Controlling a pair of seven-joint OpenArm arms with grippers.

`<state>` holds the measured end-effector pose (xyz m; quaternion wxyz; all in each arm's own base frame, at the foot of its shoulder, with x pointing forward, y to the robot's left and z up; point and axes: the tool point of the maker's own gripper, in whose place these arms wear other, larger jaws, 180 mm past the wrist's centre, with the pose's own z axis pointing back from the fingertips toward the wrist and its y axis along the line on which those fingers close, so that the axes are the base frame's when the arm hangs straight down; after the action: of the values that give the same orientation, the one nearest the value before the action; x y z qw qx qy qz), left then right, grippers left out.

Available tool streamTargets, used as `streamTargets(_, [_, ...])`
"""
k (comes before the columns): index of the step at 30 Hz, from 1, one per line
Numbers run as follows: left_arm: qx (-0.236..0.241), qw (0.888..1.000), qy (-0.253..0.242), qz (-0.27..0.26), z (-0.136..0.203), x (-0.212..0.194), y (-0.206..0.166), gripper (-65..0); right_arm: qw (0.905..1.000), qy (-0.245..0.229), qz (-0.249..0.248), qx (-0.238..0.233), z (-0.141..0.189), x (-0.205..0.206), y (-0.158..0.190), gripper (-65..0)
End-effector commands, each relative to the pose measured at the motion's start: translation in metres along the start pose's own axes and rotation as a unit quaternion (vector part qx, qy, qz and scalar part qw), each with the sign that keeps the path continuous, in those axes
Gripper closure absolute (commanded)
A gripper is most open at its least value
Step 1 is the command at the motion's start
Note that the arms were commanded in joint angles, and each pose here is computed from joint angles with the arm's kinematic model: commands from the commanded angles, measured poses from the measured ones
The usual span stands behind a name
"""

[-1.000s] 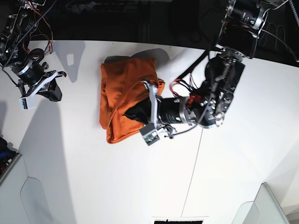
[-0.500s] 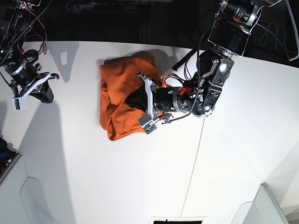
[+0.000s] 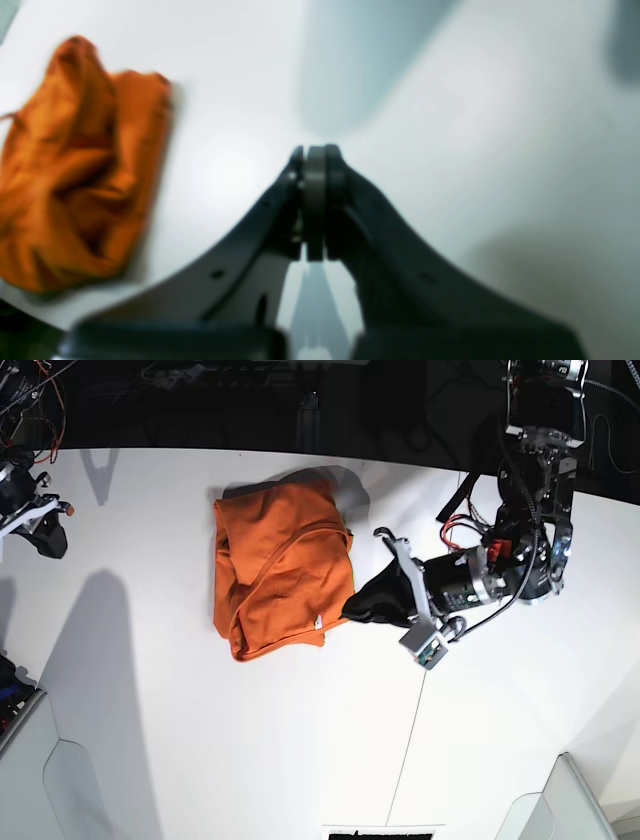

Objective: Layout the t-shirt on the table in an organized manner, then fold the t-shirt properly

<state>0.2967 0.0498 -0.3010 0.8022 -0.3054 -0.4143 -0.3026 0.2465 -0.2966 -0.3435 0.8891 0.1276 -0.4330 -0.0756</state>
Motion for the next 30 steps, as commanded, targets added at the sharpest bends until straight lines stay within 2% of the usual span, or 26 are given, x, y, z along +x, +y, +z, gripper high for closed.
streamTargets(1, [-0.001,1.0,-0.023,0.0,0.01,0.008,-0.002,-3.0,0.9997,-0.02,0.014,0.008,0.007,0.013,0.001,0.0])
streamTargets(9, [0.039,0.993,0.043,0.099,0.063,-0.082,-0.019,-3.0,0.9968,0.079,0.011,-0.008,0.038,-0.05,-0.016,0.0])
streamTargets(13, [0.059,0.983,0.09,0.147,0.09,-0.129,-0.035,-3.0,0.9917,0.128,-0.005,-0.012,0.059,-0.088,-0.019,0.0])
streamTargets(16, [0.065,0.972,0.158,0.162,0.103,-0.172,-0.055,-3.0,0.9858,0.167,-0.018,-0.006,0.075,-0.12,-0.014,0.0])
streamTargets(20, [0.064,0.949,0.243,0.19,0.117,-0.23,-0.076,-3.0,0.9741,0.224,-0.03,0.017,0.086,-0.163,0.007,0.0])
streamTargets(25, [0.068,0.918,0.313,0.234,0.129,-0.306,-0.094,-3.0,0.951,0.302,-0.007,0.066,0.092,-0.219,0.046,0.0])
streamTargets(28, [0.082,0.914,0.319,0.234,0.131,-0.347,-0.1,-3.0,0.9388,0.331,0.029,0.091,0.089,-0.246,0.066,0.0])
streamTargets(30, [0.093,0.923,0.301,0.221,0.129,-0.365,-0.101,-3.0,0.9337,0.338,0.053,0.107,0.086,-0.26,0.079,0.0])
